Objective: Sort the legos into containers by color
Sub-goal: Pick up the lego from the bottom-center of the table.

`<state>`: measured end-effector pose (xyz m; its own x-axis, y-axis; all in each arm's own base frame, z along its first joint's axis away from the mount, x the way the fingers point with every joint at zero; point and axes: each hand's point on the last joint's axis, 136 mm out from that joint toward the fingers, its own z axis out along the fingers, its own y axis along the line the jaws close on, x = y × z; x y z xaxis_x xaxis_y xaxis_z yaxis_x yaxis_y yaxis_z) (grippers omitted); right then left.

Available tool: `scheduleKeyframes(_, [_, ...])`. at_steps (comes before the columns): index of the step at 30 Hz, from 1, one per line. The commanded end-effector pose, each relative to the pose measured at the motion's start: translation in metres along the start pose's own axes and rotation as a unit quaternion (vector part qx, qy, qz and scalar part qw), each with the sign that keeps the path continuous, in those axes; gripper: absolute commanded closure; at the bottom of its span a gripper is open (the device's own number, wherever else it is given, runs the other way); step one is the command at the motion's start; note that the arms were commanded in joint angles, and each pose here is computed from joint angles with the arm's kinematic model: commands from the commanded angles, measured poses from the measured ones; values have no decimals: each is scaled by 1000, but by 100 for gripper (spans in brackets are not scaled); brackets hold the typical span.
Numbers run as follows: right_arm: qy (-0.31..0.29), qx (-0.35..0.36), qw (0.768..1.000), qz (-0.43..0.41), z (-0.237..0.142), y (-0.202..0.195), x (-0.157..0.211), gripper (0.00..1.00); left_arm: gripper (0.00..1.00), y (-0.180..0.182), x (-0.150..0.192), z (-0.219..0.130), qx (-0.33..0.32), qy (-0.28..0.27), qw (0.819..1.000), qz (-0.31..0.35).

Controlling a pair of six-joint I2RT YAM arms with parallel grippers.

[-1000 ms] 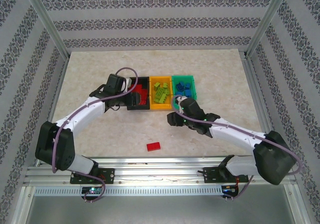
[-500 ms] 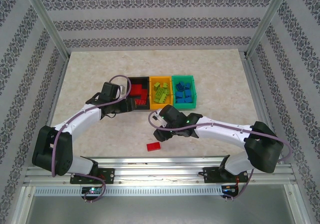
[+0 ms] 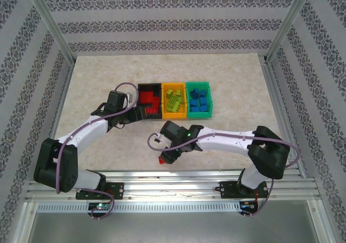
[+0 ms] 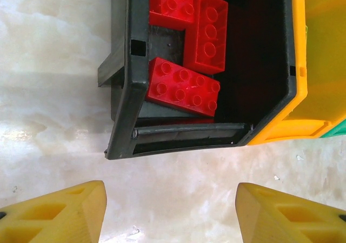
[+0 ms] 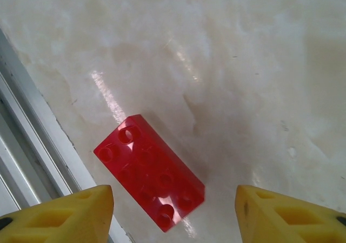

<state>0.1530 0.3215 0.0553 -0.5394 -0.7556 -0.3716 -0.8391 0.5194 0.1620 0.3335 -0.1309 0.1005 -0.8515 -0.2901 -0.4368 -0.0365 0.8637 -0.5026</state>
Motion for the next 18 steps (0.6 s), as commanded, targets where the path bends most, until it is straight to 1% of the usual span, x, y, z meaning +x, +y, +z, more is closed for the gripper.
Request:
scheduleKeyframes(1, [28,-2,999,-36,2,6,6,37,35,0,-7,-7,13,-21,1000,-9])
scheduleKeyframes(6, [45,-2,998,-50,8,6,10,33,35,2,-2,-6,16,-21,1000,-17])
scheduleKeyframes(8, [47,7,998,-51,11,2,12,29,35,2,-2,-6,17,-22,999,-18])
scheduleKeyframes(14, [53,-2,997,-55,24,4,6,28,35,1,-2,-9,19,-24,999,-19])
scheduleKeyframes(18, [64,9,996,-58,35,-1,4,28,35,2,-4,-13,14,-27,999,-16])
